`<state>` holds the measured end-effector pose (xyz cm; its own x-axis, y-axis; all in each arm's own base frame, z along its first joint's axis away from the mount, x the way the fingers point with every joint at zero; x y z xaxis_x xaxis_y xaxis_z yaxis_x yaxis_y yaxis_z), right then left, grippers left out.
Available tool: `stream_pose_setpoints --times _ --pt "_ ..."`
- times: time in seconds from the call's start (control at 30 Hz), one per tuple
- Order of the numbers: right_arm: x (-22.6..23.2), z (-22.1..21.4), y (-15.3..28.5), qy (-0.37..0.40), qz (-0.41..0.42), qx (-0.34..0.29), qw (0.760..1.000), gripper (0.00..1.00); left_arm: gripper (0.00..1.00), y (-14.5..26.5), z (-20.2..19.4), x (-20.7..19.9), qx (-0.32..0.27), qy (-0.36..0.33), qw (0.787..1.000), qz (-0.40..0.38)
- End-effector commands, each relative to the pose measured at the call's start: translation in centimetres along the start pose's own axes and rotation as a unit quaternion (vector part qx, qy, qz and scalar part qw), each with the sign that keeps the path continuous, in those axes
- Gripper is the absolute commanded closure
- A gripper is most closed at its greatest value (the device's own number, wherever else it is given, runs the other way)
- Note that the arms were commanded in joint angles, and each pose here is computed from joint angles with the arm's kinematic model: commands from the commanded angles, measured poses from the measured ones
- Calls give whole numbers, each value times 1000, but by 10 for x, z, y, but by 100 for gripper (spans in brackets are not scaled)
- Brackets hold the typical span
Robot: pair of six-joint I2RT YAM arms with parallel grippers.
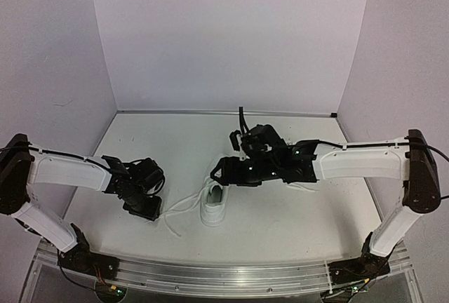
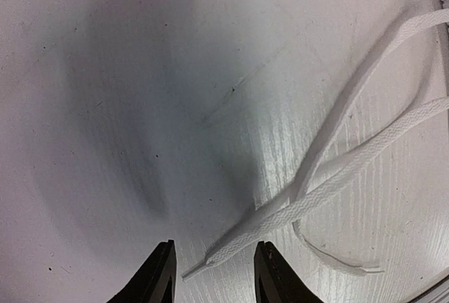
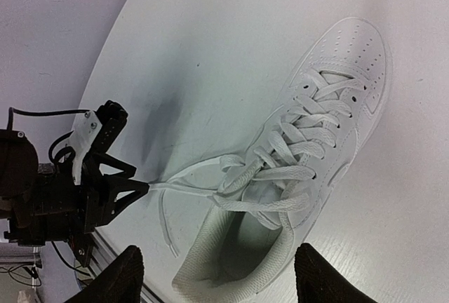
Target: Tie the shoes
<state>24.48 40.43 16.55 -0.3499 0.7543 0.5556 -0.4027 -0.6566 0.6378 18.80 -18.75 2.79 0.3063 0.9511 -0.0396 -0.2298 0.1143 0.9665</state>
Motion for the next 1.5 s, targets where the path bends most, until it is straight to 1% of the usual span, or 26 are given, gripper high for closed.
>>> stream_pose_setpoints --times 0.0,0.17,0.33,0.43,0.47,0.5,0.57,0.67,0.7,0.73,0.8,0.87,1.0,1.07,1.17,1.27,1.33,1.47 --pt "12 9 19 15 19 -19 1000 29 62 0 1 -5 3 7 1000 -17" --pt "13 11 21 21 21 -21 999 28 62 -4 -7 -12 18 3 999 -40" --pt "11 17 28 20 22 -31 999 24 56 -12 -10 -12 32 -3 999 -33" --pt "9 22 35 18 21 -40 999 23 58 -21 -13 -11 45 -10 999 -14" --pt "9 24 37 17 22 -43 999 23 61 -24 -15 -11 49 -14 999 -10" --pt "8 25 38 16 21 -45 999 23 66 -27 -17 -12 55 -17 998 -7" --pt "5 26 41 14 20 -47 999 23 78 -32 -20 -12 63 -19 998 -6" --pt "4 29 47 15 20 -53 998 20 98 -29 -19 -11 59 -15 998 -4" --pt "3 29 48 16 19 -55 998 18 100 -23 -15 -11 48 -12 999 -5" --pt "3 30 51 19 19 -58 998 16 100 -16 -10 -10 36 -11 999 -1" --pt "3 32 56 25 20 -64 997 14 100 8 8 -9 -4 -6 1000 4" --pt "4 34 61 30 22 -70 997 14 100 40 34 -13 -57 -5 998 -6" --pt "7 43 81 39 32 -90 995 12 100 113 91 -42 -161 -27 984 -71" --pt "8 49 96 41 39 -105 993 12 100 139 110 -60 -188 -54 976 -101" --pt "8 56 117 53 47 -127 989 12 100 171 132 -95 -223 -107 955 -164" --pt "10 56 134 76 58 -139 986 15 100 198 143 -127 -244 -154 930 -227" --pt "17 53 142 103 77 -135 982 20 100 216 146 -147 -253 -186 914 -257" --pt "38 41 141 174 129 -103 971 31 100 247 145 -176 -265 -234 885 -303"
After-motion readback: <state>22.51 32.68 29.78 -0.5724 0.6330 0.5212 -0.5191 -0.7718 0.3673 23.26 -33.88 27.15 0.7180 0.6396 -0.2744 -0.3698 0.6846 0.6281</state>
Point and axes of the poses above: each gripper's point midway between its finger pads, its own y axis back along the fingers, its own x axis along the line the jaws close on, z = x × y, the point moved 1 cm from there along y, back along the fingers, and after that the axes turned 3 degrees about -y, right-handed, at the moved point
